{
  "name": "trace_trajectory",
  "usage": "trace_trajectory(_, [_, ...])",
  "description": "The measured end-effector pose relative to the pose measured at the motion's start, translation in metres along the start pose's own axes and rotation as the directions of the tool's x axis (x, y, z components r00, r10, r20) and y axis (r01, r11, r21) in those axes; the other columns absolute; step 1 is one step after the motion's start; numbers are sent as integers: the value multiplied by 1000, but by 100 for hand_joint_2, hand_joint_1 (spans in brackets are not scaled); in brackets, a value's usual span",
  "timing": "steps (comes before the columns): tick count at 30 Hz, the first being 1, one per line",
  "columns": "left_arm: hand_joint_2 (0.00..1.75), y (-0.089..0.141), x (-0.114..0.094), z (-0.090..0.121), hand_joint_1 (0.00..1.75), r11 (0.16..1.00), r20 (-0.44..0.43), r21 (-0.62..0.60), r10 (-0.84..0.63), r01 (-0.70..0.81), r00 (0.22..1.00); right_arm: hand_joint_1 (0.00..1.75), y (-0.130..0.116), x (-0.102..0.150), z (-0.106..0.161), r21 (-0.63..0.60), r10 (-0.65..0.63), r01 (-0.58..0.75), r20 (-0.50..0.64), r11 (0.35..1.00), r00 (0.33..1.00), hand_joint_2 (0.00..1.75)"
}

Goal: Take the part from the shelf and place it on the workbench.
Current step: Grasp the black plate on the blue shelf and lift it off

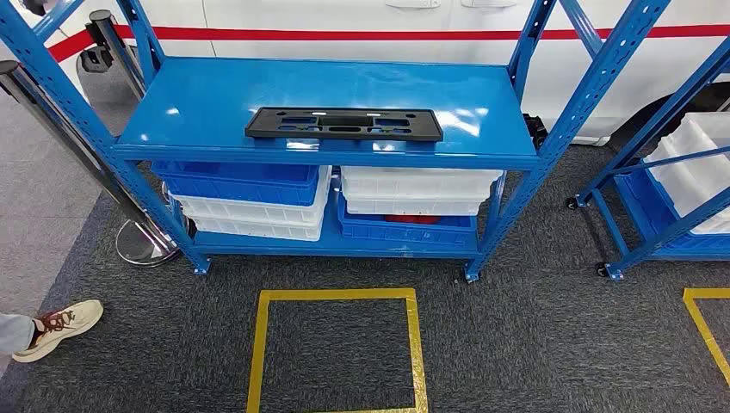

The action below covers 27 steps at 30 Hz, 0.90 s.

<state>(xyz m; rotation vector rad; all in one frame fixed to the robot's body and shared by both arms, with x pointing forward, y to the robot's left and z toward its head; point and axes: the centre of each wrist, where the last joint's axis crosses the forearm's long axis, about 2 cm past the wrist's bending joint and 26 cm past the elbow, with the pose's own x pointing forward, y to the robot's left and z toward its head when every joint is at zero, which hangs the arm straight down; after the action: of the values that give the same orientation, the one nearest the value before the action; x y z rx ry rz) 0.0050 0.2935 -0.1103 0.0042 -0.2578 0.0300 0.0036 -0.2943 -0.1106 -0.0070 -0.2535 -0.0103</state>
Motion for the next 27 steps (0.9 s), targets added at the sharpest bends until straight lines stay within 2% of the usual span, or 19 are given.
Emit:
trace_trajectory(4, [175, 2, 4, -1, 0, 1000, 20, 13, 13, -13, 1000, 0, -3, 5, -1, -10, 11, -11, 7, 1000, 1000, 175])
trace_trajectory(12, [175, 9, 15, -4, 0, 996, 101, 64, 62, -68, 993, 0, -8, 18, -5, -30, 114, -114, 8, 993, 993, 175])
trace_trajectory(27, [175, 19, 32, -8, 0, 968, 235, 150, 161, -199, 959, 0, 0, 34, -9, -16, 247, -247, -25, 969, 969, 175])
